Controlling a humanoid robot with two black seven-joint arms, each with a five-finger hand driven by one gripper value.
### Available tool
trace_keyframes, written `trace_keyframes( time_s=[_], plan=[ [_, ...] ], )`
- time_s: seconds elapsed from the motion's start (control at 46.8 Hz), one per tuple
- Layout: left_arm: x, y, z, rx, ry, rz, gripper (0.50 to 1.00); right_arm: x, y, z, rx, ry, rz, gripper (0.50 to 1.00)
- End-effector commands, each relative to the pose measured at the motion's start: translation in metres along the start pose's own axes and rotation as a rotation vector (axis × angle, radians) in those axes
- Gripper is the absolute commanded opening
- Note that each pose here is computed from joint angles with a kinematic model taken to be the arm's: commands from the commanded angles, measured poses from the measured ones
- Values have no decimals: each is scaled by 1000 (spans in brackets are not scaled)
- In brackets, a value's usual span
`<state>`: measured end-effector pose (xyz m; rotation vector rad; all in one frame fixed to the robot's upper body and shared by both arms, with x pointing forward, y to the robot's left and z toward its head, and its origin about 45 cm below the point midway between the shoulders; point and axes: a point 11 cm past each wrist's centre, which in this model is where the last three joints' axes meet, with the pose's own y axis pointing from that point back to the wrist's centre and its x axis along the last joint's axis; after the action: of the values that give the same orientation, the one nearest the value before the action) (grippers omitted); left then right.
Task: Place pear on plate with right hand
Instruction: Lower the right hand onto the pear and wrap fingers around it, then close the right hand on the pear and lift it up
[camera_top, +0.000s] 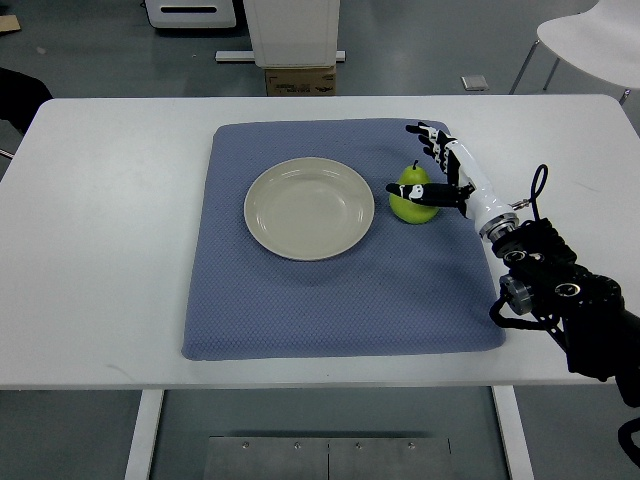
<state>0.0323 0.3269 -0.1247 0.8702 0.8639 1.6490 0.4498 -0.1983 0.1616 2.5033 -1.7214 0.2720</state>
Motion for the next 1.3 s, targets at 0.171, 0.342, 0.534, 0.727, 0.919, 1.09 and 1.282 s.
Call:
trace_keyframes(
  time_s=[0.171, 0.342, 0.534, 0.727, 0.919, 1.09, 1.282],
  plan=[
    [0, 0, 0, 0, 0, 0, 1000, -7, 3, 6, -18, 25, -32, 987],
    [0, 0, 0, 0, 0, 0, 1000, -6, 4, 8, -25, 35, -33, 985],
    [0, 0, 0, 0, 0, 0, 1000, -3, 6, 12, -37, 49, -29, 981],
    [0, 0, 0, 0, 0, 0, 1000, -6, 8, 16, -48, 63, -44, 973],
    [0, 0, 0, 0, 0, 0, 1000, -5, 9, 17, -50, 67, -47, 956],
    [0, 0, 0, 0, 0, 0, 1000, -8, 10, 19, -57, 79, -63, 924],
    [0, 0, 0, 0, 0, 0, 1000, -8, 11, 21, -65, 90, -69, 914]
  ],
)
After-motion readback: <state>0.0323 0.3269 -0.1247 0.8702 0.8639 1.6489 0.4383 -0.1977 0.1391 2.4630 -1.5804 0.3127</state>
